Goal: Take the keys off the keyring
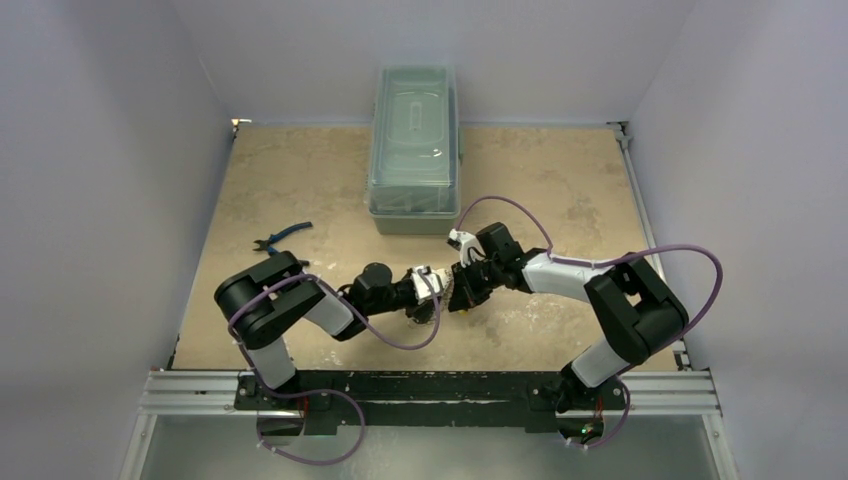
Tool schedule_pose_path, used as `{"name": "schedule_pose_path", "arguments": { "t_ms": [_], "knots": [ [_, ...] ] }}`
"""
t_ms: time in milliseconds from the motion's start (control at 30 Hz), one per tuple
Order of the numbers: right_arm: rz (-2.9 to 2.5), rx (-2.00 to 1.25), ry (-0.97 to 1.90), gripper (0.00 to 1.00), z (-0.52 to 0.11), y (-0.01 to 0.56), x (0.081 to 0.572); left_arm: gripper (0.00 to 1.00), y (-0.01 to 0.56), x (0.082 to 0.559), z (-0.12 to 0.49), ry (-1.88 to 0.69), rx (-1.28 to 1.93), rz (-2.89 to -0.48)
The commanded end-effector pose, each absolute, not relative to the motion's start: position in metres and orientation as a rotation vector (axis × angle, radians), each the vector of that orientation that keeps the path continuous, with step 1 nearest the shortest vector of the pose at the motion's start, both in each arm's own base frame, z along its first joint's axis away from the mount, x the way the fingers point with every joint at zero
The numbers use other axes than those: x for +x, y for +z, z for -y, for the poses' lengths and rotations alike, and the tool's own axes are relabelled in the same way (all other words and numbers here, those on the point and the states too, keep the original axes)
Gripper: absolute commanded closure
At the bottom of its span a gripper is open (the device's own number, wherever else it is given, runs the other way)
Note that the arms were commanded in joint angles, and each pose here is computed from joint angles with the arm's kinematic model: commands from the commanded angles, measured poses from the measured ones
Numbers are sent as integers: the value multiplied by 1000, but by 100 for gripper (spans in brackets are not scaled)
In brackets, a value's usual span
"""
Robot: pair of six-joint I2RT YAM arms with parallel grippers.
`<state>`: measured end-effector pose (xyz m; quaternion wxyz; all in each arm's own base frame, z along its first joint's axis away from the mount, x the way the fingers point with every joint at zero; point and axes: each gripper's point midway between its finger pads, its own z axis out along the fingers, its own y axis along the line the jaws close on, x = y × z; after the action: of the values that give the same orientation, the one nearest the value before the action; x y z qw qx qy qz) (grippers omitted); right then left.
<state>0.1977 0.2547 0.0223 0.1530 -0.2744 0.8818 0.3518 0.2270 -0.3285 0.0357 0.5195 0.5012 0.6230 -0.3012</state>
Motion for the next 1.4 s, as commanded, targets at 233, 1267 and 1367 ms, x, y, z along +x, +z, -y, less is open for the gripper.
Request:
{"name": "schedule_pose_path", "arguments": {
  "t_ms": [233, 1267, 1367],
  "knots": [
    [-2388, -860, 1061, 100, -271, 53, 216, 100, 45, 218, 335, -593, 1378, -1299],
    [-2451, -915, 963, 100, -256, 45, 213, 100, 38, 226, 335, -638, 1272, -1441],
    [-2448, -913, 962, 100, -257, 45, 214, 100, 39, 228, 335, -636, 1262, -1442]
  ]
}}
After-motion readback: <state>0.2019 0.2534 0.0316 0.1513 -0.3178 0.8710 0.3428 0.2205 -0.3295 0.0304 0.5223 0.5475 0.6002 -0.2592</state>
